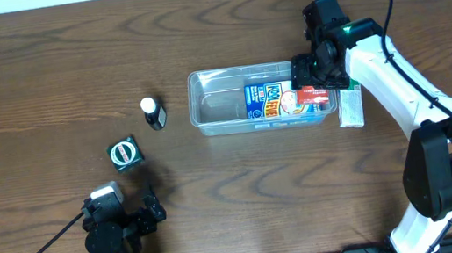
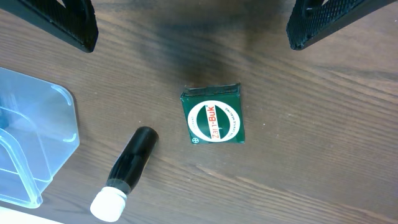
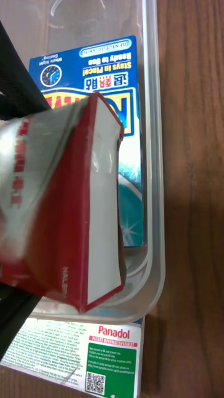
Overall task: Pack container
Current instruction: 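Carry the red-white box into the container and release it, then move the right gripper to the white-green box and grasp it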
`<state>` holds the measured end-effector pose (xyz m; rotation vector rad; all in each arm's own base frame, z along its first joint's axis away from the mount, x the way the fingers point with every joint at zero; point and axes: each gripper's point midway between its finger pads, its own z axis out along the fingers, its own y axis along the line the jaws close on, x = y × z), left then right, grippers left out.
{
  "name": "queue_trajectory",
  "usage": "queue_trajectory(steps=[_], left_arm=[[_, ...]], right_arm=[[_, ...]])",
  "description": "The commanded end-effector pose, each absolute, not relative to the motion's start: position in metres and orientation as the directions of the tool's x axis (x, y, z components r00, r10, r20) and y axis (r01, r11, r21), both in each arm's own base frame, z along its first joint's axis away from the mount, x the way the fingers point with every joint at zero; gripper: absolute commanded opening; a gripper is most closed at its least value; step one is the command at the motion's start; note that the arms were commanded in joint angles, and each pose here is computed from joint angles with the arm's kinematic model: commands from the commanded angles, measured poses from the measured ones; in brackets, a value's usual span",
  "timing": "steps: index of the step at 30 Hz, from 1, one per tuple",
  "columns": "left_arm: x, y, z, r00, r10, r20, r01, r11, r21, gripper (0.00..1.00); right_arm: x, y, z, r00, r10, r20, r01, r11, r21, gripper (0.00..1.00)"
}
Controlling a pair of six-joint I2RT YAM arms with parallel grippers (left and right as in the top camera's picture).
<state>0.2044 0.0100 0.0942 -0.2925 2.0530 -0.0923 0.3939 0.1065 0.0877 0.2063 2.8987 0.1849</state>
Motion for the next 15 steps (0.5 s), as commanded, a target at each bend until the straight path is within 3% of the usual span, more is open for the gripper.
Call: queue_trajectory(steps=[1,10,15], left_arm=[[0.204,0.012,0.090,-0.458,-0.231,-0.859,-0.171,0.971,-0.170,0.98],[0.204,0.012,0.090,-0.458,-0.231,-0.858,-0.171,0.971,-0.170,0.98],[0.204,0.012,0.090,-0.458,-0.231,-0.859,-0.171,0.971,-0.170,0.98]], right_arm=[[0.399,0.109,0.094,-0.957,0.146,-0.249,0.116,0.985,0.131,0.75],[0.404,0.111,0.111,-0.944,0.142,-0.297,0.102,0.984,0.148,0.72],[0.415,0.106,0.167,-0.887,0.154,-0.435,0.081,0.980,0.183,0.75]])
